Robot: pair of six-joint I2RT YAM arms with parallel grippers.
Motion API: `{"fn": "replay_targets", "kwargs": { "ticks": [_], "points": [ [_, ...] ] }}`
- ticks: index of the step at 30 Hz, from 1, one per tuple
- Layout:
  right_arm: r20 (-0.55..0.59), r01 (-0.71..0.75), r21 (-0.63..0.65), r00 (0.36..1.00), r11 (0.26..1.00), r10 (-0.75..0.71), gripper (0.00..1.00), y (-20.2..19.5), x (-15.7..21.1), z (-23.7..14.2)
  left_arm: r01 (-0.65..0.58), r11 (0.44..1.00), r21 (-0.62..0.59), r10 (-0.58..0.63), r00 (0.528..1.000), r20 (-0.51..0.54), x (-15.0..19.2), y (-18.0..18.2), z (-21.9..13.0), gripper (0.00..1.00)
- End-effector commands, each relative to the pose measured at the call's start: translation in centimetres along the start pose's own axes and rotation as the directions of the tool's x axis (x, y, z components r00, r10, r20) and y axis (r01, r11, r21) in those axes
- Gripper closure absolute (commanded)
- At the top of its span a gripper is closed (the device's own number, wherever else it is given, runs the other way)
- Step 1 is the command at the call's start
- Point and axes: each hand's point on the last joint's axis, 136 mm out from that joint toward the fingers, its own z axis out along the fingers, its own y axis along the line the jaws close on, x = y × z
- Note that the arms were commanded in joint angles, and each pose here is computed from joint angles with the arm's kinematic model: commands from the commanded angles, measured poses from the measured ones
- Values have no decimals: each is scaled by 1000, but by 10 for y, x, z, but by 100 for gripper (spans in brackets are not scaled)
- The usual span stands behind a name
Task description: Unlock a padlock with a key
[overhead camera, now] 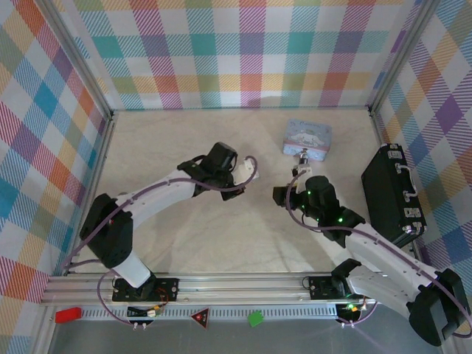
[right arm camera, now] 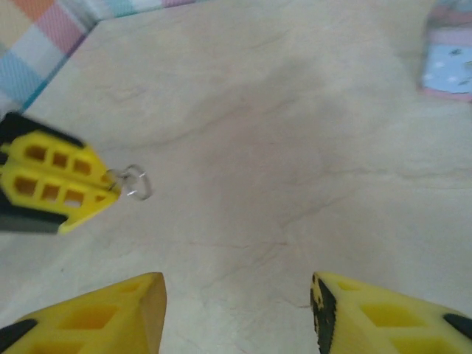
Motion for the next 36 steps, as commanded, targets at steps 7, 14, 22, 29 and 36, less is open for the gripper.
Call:
{"fn": "replay_targets", "kwargs": {
  "ticks": [7,14,22,29,36],
  "points": [
    [229,272,-416,955,868,-189,47,72,-2,-19,-175,957,232,186,982,-26,-4,-45,-44,100],
    [240,366,-596,931,714,-276,56,106,11,-31,-207,940,272,223,974,-30,-4,-63,-52,100],
    [231,367,-630,930,685,-285,63,113,9,-27,-251,925,286,260,965,6,-11,-78,-60,100],
    [232,368,-633,930,681,-287,71,115,7,-25,-273,918,287,281,960,13,-11,-85,-65,100],
    [240,373,-613,928,697,-285,75,112,5,-22,-276,913,299,286,958,10,-11,-88,-64,100]
  ]
}}
